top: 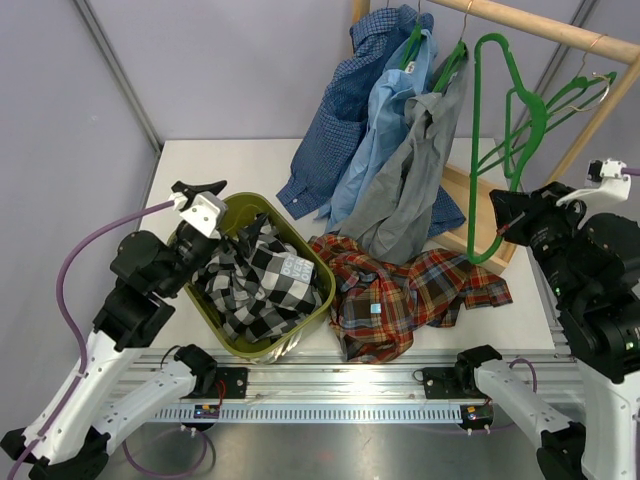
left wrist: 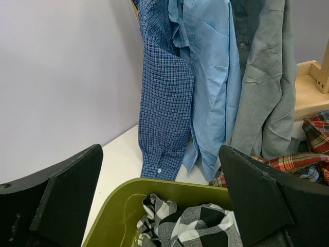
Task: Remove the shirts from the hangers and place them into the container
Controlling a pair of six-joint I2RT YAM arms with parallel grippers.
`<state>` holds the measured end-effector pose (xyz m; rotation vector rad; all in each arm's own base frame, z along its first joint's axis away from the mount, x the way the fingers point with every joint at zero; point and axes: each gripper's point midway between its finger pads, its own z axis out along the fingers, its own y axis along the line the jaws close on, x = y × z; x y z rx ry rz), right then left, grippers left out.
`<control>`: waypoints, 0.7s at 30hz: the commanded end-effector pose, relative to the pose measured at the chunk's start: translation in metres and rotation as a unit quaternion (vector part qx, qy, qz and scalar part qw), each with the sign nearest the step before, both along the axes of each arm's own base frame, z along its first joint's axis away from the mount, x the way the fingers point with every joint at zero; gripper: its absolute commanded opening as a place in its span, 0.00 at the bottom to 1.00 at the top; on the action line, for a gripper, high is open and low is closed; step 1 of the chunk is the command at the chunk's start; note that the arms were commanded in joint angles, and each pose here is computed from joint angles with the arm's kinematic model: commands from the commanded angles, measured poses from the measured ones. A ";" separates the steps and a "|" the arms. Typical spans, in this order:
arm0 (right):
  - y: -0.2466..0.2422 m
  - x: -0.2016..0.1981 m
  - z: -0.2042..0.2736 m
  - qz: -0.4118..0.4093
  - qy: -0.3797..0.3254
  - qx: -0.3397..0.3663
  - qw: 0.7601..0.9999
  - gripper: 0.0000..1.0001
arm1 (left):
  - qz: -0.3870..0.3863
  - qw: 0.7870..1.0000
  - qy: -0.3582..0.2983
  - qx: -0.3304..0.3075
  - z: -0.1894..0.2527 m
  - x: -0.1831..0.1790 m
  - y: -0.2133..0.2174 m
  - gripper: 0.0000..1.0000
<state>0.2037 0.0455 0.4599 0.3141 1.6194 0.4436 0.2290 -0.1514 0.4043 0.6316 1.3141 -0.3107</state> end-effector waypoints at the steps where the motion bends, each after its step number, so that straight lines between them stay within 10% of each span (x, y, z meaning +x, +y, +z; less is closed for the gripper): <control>1: -0.001 0.016 0.016 -0.021 0.002 0.023 1.000 0.00 | -0.006 1.000 -0.017 -0.022 0.013 0.003 -0.005 0.99; 21: -0.021 0.129 0.039 -0.147 0.049 -0.060 0.986 0.00 | -0.031 0.999 -0.022 -0.019 0.011 0.001 -0.014 0.99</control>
